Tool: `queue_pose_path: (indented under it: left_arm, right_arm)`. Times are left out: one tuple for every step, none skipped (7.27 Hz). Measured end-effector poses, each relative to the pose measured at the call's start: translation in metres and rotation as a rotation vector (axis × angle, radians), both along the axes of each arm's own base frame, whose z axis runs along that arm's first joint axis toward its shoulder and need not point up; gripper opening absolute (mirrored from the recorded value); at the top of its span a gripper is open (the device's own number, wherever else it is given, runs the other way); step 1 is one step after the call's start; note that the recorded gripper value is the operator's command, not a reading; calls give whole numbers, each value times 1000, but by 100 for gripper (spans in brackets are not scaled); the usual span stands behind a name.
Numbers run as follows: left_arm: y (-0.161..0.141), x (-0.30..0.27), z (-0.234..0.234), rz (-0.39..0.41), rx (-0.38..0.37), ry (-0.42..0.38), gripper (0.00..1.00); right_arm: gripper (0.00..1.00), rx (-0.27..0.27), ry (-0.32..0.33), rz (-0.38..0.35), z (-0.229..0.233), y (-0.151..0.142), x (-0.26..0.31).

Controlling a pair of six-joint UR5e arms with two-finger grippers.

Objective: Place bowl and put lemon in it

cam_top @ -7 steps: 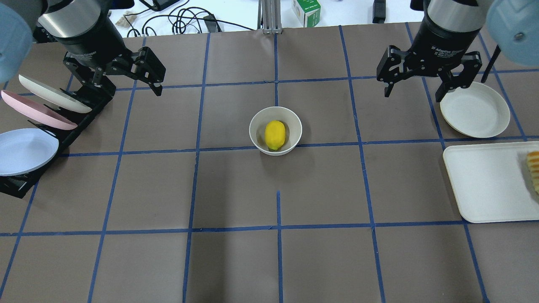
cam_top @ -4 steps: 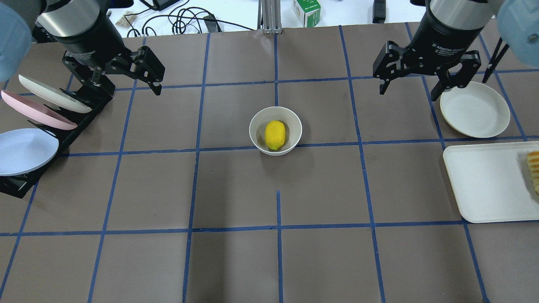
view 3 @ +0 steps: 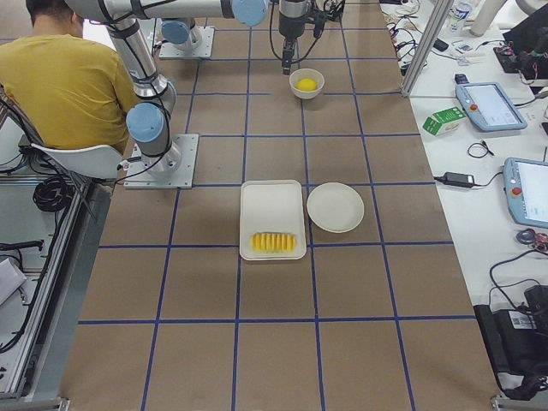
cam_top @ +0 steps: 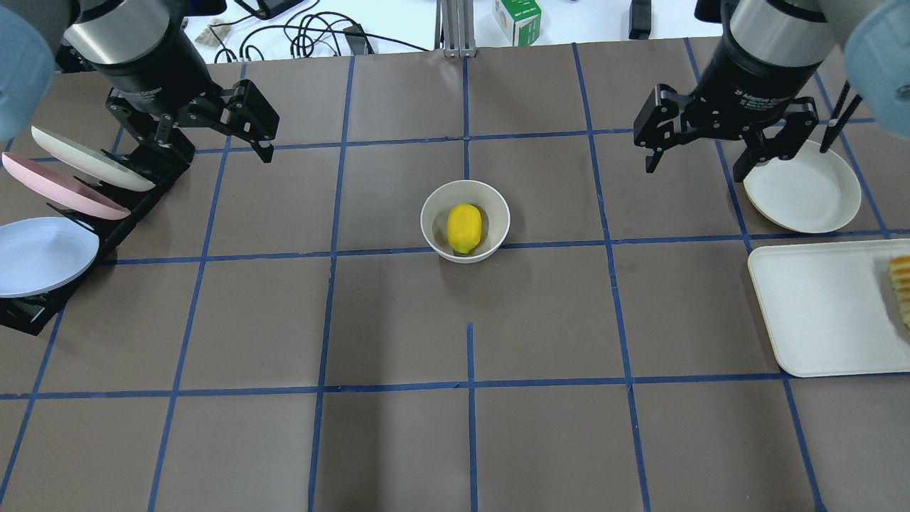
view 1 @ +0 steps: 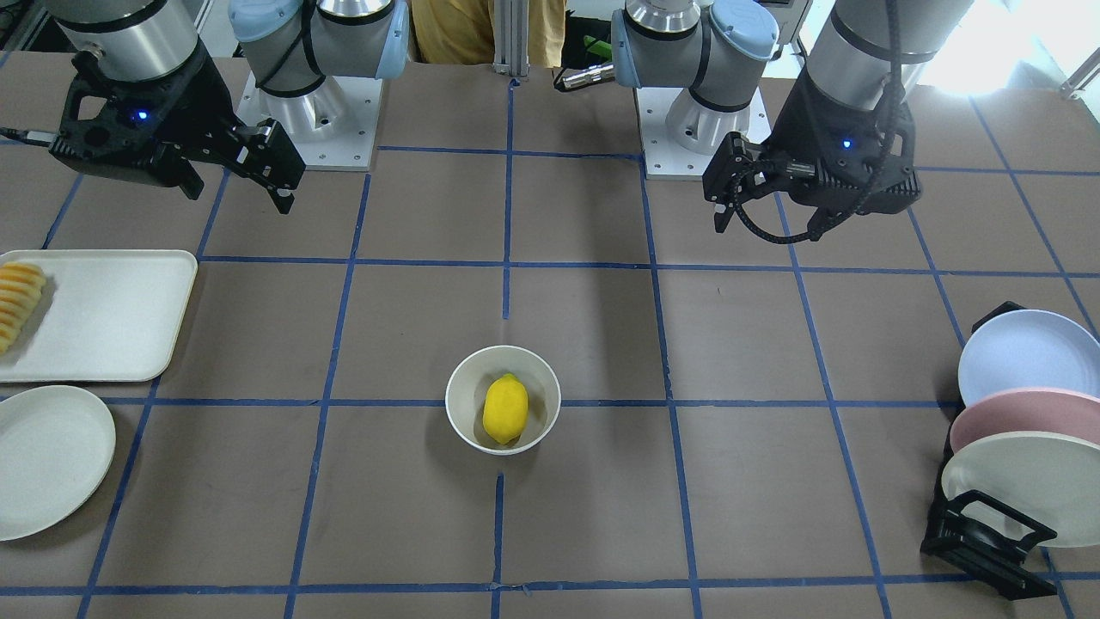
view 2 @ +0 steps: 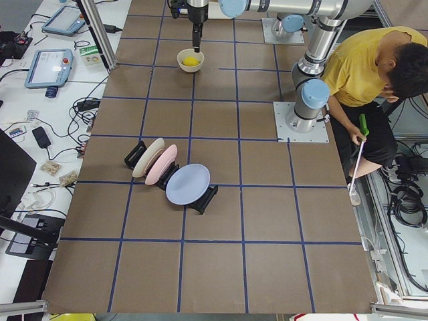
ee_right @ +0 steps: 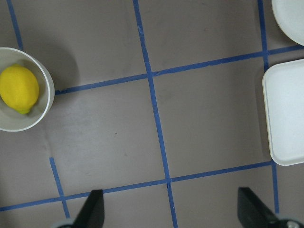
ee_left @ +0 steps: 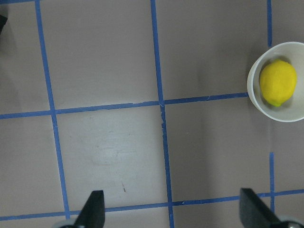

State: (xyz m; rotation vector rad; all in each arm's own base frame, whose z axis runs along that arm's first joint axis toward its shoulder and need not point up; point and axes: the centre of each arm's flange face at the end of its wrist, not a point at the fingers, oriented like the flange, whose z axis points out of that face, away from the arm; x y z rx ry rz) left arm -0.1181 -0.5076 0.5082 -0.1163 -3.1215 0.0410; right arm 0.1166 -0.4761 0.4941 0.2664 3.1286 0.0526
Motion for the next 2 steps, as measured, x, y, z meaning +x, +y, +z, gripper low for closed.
queue_pose_path:
  left_arm:
    - [0,0,1,1,-2,0,100]
    - [1,1,1,1,-3,0,100]
  right_arm:
    - [100,14,3,1,-3,2,0]
    - [100,33,1,-2,-11,-1,0]
